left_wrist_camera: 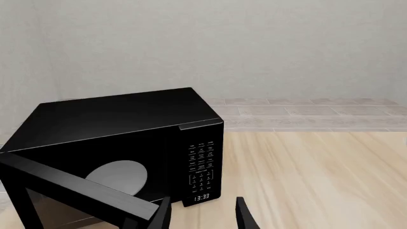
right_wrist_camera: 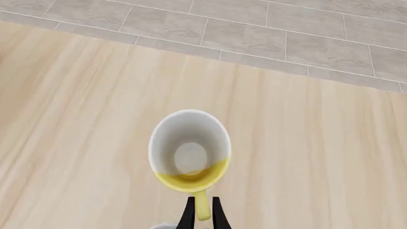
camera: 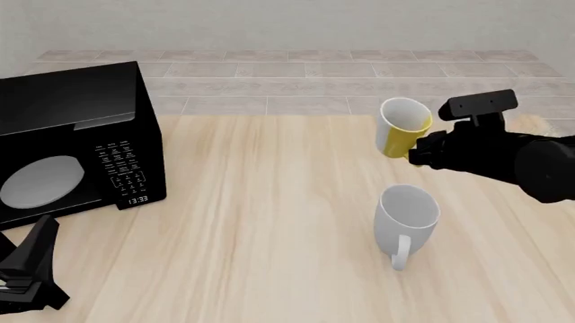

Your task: Put the yellow and white mug to the front of the white mug.

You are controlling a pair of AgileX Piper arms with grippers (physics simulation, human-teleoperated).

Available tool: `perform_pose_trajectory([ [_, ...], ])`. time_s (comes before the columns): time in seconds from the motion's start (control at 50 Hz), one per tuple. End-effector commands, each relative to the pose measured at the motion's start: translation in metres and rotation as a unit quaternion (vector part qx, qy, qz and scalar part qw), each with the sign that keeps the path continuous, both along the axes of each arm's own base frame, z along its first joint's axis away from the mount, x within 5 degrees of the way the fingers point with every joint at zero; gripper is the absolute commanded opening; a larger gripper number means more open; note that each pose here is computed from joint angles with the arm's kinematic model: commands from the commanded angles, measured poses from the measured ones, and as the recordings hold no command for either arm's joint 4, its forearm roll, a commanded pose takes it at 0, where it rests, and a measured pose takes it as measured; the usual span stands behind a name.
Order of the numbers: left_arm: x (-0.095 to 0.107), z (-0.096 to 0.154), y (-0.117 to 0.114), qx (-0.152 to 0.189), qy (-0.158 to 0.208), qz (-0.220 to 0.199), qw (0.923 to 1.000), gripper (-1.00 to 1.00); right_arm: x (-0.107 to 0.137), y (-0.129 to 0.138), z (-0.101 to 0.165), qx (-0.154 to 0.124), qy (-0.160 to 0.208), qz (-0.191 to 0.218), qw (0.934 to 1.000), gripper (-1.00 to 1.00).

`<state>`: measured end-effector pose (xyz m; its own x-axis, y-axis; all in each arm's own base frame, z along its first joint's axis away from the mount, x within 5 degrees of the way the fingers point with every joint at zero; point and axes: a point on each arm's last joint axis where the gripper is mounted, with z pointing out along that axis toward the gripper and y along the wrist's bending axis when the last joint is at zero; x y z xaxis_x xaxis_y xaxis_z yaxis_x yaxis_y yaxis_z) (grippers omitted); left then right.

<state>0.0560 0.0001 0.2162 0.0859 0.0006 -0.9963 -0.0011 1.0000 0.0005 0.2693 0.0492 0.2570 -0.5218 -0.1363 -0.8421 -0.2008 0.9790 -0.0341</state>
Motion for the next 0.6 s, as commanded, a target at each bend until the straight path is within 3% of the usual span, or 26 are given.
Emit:
perform_pose_trajectory([
  [0.02,0.000,0.000,0.000,0.001,0.000,0.000,1.0000,1.00,0.003,-0.001,-0.008,0.005,0.003,-0.006,1.0000,-1.00],
  [0.6,0.000,0.000,0.000,0.000,0.000,0.000,1.0000,1.00,0.009,-0.001,-0.028,0.005,0.020,-0.009,0.9998,-1.00],
])
